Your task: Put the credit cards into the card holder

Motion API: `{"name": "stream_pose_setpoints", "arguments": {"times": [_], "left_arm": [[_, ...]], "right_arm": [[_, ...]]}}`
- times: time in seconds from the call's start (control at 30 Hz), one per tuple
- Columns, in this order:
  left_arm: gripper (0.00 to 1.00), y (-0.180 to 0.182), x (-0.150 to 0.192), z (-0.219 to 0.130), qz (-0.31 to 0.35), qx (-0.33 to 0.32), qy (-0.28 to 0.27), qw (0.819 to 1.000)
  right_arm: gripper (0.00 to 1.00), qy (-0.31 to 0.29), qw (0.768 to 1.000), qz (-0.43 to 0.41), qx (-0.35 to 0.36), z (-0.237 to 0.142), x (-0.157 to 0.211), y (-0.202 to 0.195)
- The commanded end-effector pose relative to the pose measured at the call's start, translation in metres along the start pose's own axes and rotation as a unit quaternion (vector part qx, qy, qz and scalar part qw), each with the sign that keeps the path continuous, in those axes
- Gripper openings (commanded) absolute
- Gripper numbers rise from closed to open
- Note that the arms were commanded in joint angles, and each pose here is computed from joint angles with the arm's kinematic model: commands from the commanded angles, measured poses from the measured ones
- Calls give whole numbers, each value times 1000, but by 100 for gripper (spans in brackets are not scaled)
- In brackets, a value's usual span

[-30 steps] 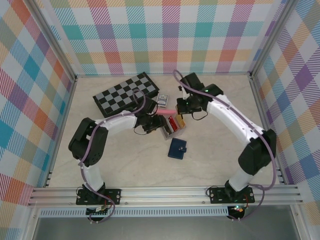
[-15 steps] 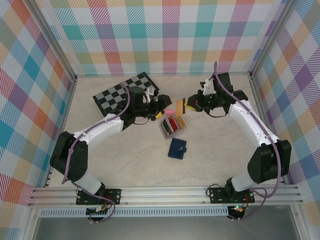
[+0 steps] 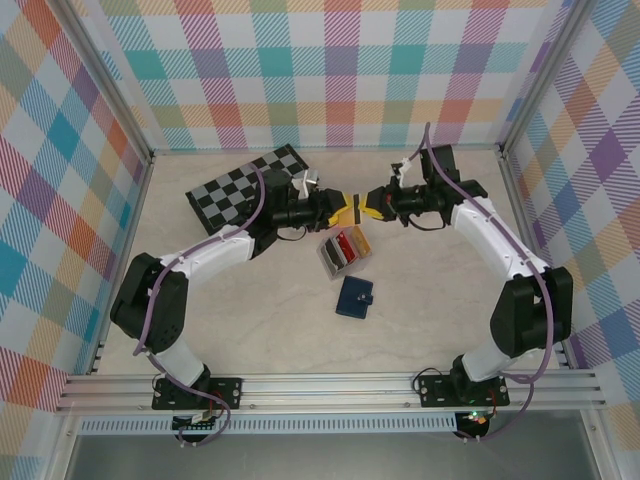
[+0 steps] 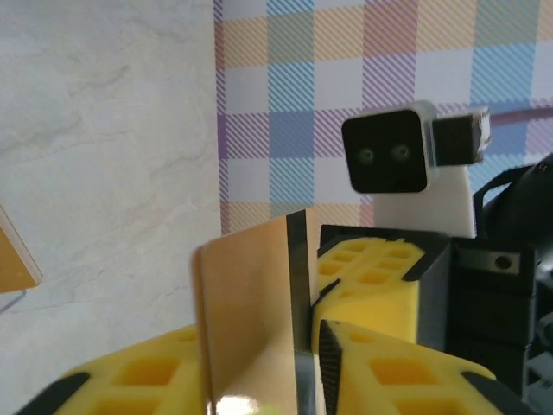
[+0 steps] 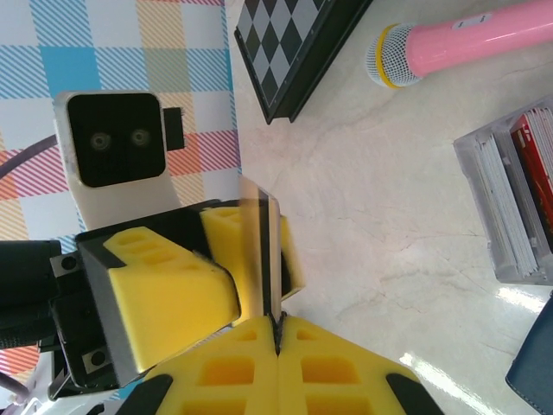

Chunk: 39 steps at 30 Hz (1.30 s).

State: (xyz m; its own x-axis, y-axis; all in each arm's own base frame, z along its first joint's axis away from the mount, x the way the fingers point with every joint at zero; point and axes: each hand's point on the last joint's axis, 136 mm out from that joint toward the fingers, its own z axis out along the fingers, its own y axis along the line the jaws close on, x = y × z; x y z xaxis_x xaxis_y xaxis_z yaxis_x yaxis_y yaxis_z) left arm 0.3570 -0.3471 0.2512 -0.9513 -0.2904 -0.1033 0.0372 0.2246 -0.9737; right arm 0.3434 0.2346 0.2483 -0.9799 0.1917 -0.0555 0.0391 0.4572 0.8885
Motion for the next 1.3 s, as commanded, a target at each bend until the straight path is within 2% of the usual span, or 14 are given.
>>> {"name": "stream_pose_setpoints", "arguments": {"times": [0.0, 0.23, 0.4, 0.47, 0.63, 0.7, 0.77, 0.87, 1.0, 1.27], "left_arm": [[21, -36, 5, -4, 16, 48, 13, 999], [9, -39, 5, -8, 1, 44, 5, 999], [5, -43, 3, -9, -4, 54, -1, 999], [5, -46, 2, -9, -6, 64, 0, 998], [5, -52, 1, -7, -14, 87, 0, 996], [6, -55, 0, -7, -19, 97, 1, 995], [9, -59, 0, -7, -22, 112, 2, 993], [16, -66, -2, -8, -23, 131, 1, 991], [20, -71, -1, -9, -20, 139, 2, 990], [21, -65, -2, -9, -22, 135, 1, 991]], "right_arm": [[2, 14, 1000, 14, 1, 6, 2, -7], [4, 13, 1000, 22, 1, 8, -1, -9], [26, 18, 999, -10, -42, 4, 3, 9], [31, 23, 998, -20, -55, 2, 5, 16], [31, 40, 997, -22, -67, 6, 5, 18], [24, 41, 997, -17, -64, 8, 4, 15], [22, 33, 998, -12, -48, 9, 2, 8], [21, 16, 1000, 3, -4, 9, -3, -9], [21, 4, 1000, 23, 8, 8, -8, -20], [21, -20, 999, 35, 21, 0, -15, -27]]}}
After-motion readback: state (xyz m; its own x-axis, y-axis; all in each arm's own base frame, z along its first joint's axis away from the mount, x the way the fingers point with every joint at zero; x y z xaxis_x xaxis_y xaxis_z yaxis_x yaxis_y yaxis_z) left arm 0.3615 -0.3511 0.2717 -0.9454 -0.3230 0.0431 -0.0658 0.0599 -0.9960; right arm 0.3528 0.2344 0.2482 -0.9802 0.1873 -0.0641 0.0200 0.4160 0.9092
